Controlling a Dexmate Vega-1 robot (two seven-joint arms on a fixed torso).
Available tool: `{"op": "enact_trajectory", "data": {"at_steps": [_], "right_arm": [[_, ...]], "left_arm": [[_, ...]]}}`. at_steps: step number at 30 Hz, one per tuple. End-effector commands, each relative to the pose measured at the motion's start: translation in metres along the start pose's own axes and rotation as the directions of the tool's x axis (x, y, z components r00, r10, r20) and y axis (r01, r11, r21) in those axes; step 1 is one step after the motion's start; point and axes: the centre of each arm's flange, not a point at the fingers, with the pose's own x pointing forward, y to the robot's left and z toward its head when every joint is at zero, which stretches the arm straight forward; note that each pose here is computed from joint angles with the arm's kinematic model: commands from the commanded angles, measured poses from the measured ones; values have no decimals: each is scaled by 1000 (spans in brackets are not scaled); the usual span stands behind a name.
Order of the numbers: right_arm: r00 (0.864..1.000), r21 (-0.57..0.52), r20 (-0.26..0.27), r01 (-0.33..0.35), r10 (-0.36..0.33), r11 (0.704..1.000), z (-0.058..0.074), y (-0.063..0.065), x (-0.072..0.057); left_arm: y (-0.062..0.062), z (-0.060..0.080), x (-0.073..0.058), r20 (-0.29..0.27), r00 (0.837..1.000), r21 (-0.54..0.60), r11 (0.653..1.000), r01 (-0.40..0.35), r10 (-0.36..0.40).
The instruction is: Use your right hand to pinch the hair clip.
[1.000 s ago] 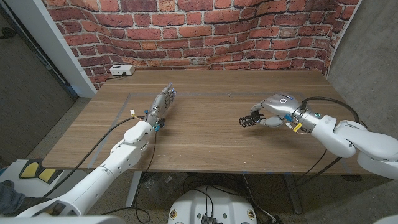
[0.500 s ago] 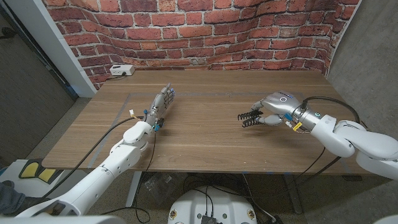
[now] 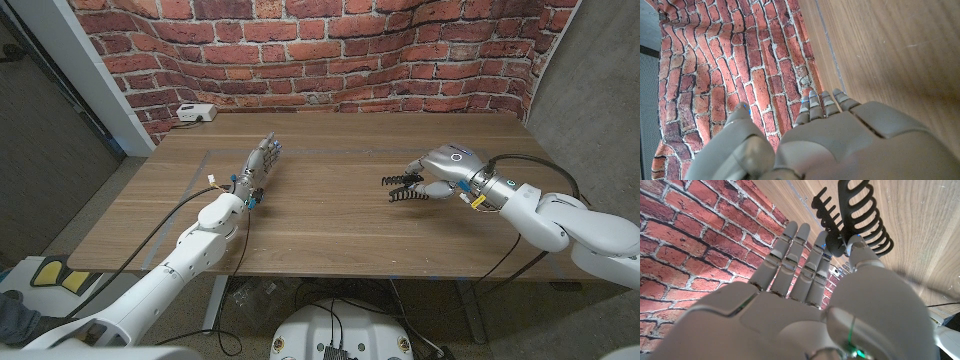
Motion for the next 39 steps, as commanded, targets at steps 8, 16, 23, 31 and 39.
{"op": "enact_trajectory", "data": {"at_steps": [8,16,23,31,39], "right_arm": [[1000,-1,-5,29,-29,1000,0,-2,-1],[999,-3,-5,42,-42,999,0,-3,-3],[998,-16,-10,56,-57,998,4,-6,-5],[998,-24,-16,68,-68,997,7,-9,-7],[998,-20,-13,62,-62,998,4,-12,-8]], "left_arm": [[-2,3,7,3,1000,5,1000,13,-13],[-2,6,5,5,1000,11,1000,11,-11],[-2,13,3,11,1000,25,999,19,-19],[-1,18,4,14,999,40,999,30,-31],[-5,19,5,18,999,32,999,28,-28]]}}
